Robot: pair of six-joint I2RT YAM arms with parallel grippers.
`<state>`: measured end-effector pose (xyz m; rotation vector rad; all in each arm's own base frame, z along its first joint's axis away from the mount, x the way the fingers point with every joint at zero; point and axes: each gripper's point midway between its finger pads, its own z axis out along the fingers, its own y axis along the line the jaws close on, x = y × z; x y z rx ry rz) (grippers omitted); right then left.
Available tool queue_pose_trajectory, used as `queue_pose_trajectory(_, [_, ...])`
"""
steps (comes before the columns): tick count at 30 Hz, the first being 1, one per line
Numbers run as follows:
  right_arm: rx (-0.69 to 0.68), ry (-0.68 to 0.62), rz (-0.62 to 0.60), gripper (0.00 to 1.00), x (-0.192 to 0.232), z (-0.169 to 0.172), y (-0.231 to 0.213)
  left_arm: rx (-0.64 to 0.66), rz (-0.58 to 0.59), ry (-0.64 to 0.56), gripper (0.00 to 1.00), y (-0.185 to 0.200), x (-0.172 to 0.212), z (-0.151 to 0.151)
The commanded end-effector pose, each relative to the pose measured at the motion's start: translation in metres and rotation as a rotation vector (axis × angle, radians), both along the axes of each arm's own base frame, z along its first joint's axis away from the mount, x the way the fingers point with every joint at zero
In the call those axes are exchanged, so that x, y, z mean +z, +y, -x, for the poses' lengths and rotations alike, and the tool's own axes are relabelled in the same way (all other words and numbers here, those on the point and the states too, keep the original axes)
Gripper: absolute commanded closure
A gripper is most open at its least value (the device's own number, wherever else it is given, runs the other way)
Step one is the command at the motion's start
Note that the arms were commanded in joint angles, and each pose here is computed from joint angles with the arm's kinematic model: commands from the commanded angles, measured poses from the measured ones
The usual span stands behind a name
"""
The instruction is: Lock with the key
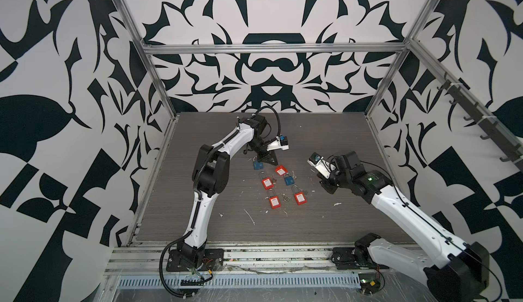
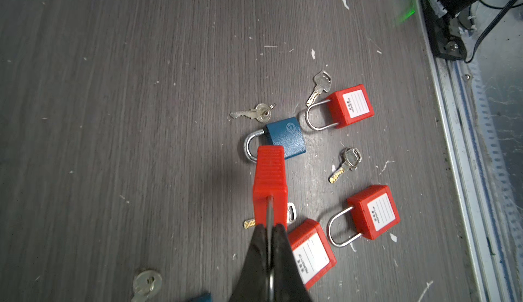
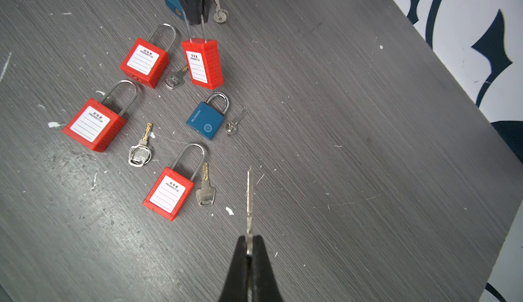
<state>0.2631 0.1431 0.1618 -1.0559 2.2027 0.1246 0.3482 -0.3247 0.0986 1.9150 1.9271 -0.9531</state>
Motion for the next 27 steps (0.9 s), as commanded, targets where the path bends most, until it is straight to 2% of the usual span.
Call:
queue_pose_trajectory(1, [0.0,-0.01,-0.028,1.0,0.001,-0.007,0.006,-0.018,-0.023,0.037,1.0,-0.001,-0.003,0.006])
queue_pose_trajectory(15, [0.01,0.031,-0.044,1.0,-0.012,-0.022,0.019,-0.051,-0.097,0.01,1.0,-0.002,-0.03,-0.013])
queue_pose_trajectory(24, [-0.003,0.064,-0.062,1.0,-0.019,-0.027,0.024,-0.076,-0.109,-0.047,1.0,-0.005,-0.044,-0.028])
queue_pose_trajectory(27, [-0.01,0.067,-0.069,1.0,-0.02,-0.028,0.025,-0.076,-0.127,-0.069,0.97,-0.004,-0.051,-0.033])
